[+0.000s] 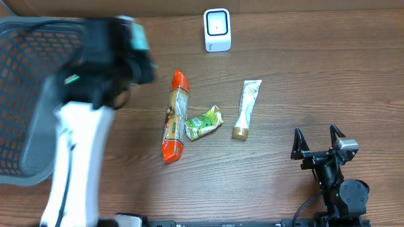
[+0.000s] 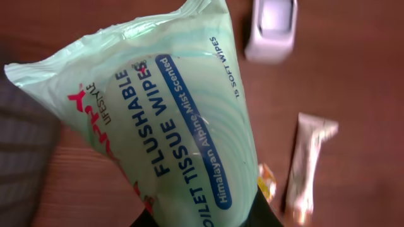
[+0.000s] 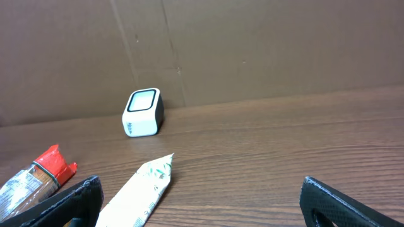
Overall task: Scan the item barcode
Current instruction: 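Carry the wipes packet out and set it beside the white tube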
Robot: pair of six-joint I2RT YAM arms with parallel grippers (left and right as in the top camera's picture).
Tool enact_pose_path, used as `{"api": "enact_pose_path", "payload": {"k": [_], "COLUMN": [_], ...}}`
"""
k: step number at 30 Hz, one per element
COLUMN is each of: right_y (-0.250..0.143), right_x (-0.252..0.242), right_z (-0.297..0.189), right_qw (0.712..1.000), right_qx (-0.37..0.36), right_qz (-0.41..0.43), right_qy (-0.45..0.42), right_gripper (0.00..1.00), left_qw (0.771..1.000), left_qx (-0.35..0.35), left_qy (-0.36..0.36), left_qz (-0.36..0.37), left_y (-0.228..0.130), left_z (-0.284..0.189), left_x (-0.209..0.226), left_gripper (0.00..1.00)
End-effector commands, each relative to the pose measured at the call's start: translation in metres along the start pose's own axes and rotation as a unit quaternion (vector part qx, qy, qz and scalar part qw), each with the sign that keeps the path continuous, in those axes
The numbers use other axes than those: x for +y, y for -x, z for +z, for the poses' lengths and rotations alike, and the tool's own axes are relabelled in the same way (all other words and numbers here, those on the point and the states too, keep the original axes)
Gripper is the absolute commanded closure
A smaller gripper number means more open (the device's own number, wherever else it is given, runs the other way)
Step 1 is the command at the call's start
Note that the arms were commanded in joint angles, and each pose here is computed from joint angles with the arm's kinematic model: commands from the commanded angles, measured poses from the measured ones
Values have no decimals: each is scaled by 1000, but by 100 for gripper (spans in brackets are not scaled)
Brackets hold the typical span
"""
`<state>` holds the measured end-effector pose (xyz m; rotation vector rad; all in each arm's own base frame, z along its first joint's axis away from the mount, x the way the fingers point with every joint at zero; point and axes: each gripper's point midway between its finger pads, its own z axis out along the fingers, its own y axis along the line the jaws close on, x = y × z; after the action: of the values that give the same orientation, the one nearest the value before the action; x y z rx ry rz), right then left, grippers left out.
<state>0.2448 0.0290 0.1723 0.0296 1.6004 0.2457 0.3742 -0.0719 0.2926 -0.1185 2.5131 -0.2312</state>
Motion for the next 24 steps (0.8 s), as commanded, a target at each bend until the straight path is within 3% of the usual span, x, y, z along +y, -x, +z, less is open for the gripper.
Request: {"api": "enact_pose_path", "payload": {"k": [1,9,15,17,19,22,24], "right_y": [-2,-2,-2,-2,-2,-2,-2], "right_x": [1,1,1,1,1,1,1], "right_z": [0,0,0,0,0,0,0], "right_qw": [1000,1000,1000,1000,1000,1000,1000], "right_qx": [-2,-2,-2,-2,-2,-2,-2], "right_qz": [1,1,1,1,1,1,1], "right_qy": [1,1,1,1,1,1,1], "right_gripper": [0,0,0,0,0,0,0], "left_qw": [993,956,937,935,935,936,938], "left_qx": [80,231,287,296,299,295,286], "left_qy": [-43,-127,-121,-117,-116,-117,-122], "left_qz": [70,131,155,155,155,153,153], "left_y": [-38,-123,-169,-174,-176,-173,-166], "left_z": [47,143,186,192,194,194,189], "left_x": [-48,-136,-152,-151,-150,-150,-155], "left_gripper": [96,96,89,73,44,16,15]}}
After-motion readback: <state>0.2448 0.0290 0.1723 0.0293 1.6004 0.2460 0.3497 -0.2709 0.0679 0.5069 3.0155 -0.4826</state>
